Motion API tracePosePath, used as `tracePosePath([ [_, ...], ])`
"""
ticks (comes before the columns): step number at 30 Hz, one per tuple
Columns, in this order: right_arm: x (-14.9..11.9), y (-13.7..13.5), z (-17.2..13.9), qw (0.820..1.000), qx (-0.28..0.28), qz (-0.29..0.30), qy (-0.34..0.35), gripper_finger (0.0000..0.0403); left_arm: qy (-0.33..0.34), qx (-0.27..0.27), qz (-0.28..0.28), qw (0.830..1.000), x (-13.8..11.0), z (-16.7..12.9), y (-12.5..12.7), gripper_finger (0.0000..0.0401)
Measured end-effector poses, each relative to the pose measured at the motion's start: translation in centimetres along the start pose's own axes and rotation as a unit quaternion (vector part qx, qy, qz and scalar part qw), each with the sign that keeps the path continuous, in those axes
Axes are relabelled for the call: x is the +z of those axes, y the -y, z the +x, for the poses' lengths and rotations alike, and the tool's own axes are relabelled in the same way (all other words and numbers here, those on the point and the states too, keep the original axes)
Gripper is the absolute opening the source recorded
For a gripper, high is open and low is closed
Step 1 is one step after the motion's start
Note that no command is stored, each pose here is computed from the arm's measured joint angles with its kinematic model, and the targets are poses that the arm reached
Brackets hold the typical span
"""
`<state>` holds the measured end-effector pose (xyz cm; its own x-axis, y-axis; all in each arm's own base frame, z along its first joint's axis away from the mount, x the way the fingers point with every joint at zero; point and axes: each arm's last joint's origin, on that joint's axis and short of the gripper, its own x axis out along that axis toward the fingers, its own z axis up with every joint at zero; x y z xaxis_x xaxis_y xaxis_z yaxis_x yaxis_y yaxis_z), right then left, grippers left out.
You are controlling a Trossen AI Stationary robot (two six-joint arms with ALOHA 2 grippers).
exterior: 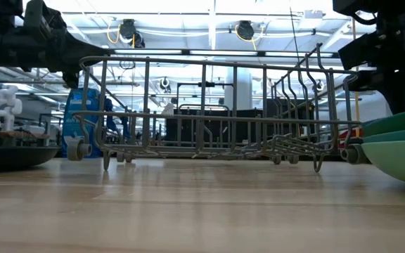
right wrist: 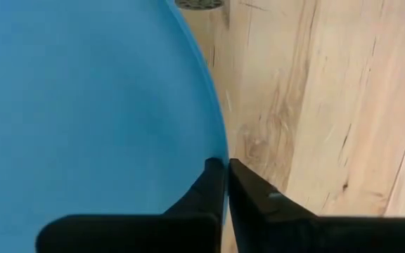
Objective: Sort dishes
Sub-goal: Put the blue plate into the gray dish rack
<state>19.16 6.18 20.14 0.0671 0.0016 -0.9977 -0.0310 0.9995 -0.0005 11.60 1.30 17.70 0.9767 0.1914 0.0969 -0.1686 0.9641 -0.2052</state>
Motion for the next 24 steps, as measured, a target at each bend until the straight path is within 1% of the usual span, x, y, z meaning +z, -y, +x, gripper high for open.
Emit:
tracePosePath([
  [6, 0.4, -0.1, -1.8, 1.000, -0.006, -0.001, -0.004, 0.0002, 0.000, 0.000, 0.000, 1.000, 0.0, 0.0, 0.0, 0.0013],
  [18, 1.5, 0.0, -9.6, 0.999, -0.039, -0.013, 0.030, 0.0000, 0.000, 0.000, 0.001, 1.000, 0.0, 0.0, 0.0, 0.0013],
  [24, 1.3, 0.3, -12.0, 0.997, -0.063, -0.010, 0.039, 0.0000, 0.000, 0.000, 0.001, 1.000, 0.0, 0.0, 0.0, 0.0013],
])
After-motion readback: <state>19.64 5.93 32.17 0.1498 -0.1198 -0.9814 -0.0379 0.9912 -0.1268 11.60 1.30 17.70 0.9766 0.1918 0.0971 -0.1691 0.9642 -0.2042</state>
